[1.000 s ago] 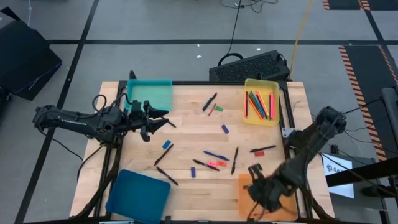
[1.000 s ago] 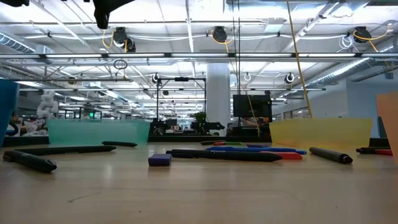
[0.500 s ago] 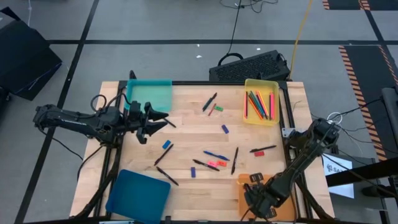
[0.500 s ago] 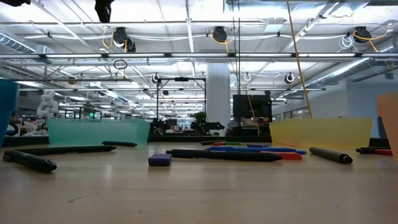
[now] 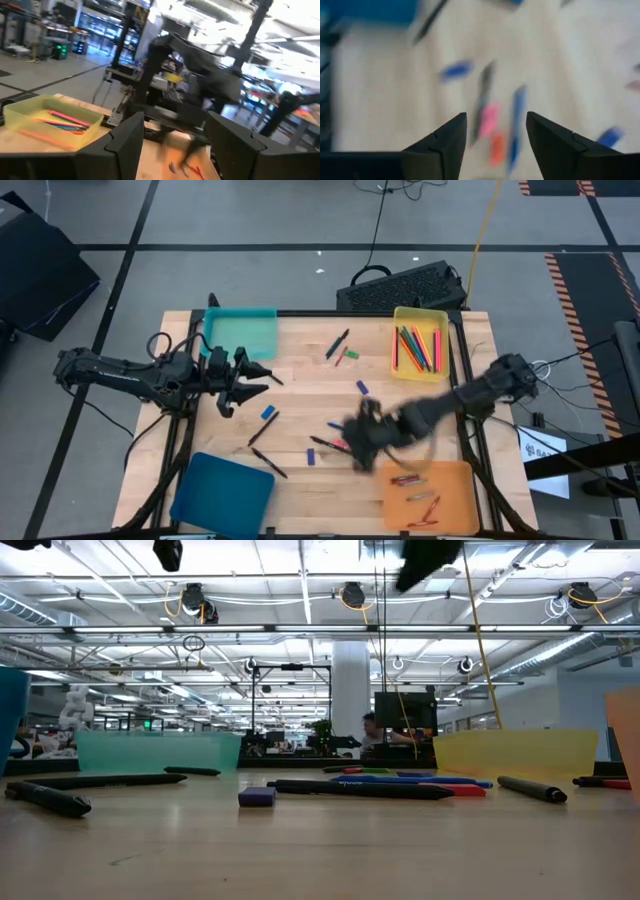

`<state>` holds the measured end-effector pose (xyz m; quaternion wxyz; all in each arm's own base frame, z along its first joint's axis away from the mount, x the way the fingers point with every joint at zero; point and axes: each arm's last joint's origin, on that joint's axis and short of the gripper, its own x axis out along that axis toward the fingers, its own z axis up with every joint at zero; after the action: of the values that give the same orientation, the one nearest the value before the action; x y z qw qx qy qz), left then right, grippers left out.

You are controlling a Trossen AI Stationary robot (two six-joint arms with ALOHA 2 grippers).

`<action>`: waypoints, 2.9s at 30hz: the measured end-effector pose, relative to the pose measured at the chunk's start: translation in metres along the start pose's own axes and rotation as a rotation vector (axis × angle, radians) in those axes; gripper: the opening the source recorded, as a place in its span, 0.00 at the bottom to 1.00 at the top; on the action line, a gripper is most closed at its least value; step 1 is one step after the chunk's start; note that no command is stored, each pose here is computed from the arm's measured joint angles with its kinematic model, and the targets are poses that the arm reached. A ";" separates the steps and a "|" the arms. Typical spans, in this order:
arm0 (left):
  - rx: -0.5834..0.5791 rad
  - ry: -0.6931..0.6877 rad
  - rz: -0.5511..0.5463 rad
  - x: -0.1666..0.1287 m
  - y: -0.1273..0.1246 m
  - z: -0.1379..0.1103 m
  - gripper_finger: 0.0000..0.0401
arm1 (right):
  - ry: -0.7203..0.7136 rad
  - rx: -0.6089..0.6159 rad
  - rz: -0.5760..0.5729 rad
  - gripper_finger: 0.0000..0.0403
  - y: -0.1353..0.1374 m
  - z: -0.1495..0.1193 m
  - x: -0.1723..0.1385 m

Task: Sort crayons/erasers/pens/pencils in bins
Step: Put the red crayon into the orange

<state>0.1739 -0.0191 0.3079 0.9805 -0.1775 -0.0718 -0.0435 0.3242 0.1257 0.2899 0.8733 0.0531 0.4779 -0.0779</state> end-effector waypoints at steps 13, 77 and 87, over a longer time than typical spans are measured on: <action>0.006 0.104 -0.080 -0.012 -0.002 -0.003 0.54 | -0.215 0.147 -0.170 0.55 -0.093 0.065 0.111; 0.019 -0.001 0.118 -0.018 0.009 0.007 0.54 | 0.188 0.367 -0.216 0.42 -0.279 0.008 0.190; 0.098 -0.008 0.142 -0.018 0.009 0.008 0.54 | 0.292 0.228 -0.208 0.27 -0.268 -0.019 0.200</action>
<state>0.1565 -0.0067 0.3094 0.9884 -0.1341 -0.0652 0.0304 0.3649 -0.1513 0.1064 0.7704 0.1125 0.5904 -0.2128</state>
